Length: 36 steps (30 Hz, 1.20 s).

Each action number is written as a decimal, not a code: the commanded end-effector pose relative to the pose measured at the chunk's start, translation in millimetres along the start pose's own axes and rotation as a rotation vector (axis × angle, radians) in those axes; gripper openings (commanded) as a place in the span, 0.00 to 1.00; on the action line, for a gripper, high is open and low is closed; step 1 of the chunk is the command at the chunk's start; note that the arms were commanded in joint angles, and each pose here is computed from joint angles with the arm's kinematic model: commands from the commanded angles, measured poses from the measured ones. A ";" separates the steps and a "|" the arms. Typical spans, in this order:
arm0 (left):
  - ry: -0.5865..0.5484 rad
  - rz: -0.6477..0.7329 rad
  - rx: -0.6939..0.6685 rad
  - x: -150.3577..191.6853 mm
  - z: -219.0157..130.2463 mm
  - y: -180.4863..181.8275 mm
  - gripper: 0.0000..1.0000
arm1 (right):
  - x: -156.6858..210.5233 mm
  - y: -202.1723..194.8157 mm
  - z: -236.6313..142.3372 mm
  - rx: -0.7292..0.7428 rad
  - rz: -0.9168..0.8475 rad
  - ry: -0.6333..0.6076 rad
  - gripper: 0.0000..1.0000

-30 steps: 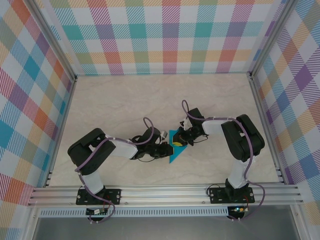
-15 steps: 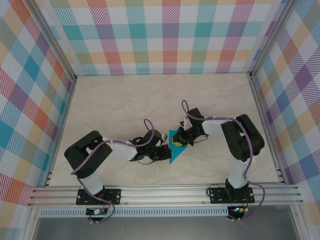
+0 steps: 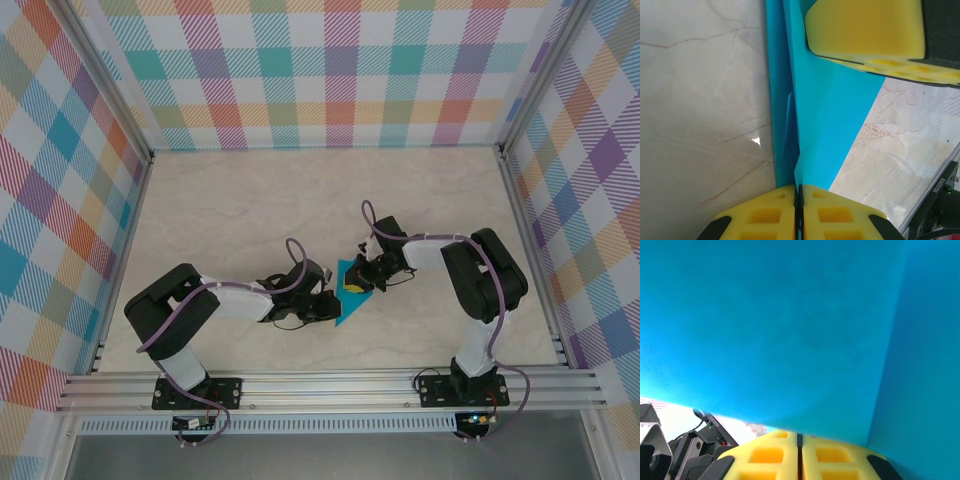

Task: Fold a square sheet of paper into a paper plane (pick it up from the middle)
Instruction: Fourth fold the wing at the center of the table.

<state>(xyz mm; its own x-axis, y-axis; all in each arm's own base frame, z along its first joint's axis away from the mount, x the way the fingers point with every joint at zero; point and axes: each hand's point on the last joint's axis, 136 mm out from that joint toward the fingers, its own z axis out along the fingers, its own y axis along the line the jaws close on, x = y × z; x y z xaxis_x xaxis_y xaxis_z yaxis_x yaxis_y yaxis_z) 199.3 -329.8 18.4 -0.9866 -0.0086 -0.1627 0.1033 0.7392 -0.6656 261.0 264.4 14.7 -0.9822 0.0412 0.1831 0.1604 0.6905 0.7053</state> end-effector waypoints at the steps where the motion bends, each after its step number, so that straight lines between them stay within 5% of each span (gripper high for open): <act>1: 0.105 -0.017 -0.101 31.6 -1.4 23.1 0.12 | 10.7 -61.3 13.7 0.205 0.084 0.014 0.09; 14: 0.117 -0.004 -0.136 39.9 -6.9 27.8 0.04 | 11.8 -64.2 13.6 0.213 0.089 0.015 0.08; 23: 0.131 -0.003 -0.164 45.2 -8.9 32.7 0.13 | 12.7 -65.5 13.7 0.215 0.094 0.014 0.08; 36: 0.154 -0.009 -0.224 52.1 -10.1 42.5 0.01 | 14.0 -72.9 14.4 0.241 0.106 0.015 0.08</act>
<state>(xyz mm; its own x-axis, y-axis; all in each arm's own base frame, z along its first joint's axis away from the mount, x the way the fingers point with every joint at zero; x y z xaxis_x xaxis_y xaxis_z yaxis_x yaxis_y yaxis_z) 186.8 -322.8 17.8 -0.9863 0.0177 -0.1642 0.1154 0.7848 -0.6090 260.5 264.2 14.1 -0.9840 0.0312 0.1757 0.1481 0.6918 0.7067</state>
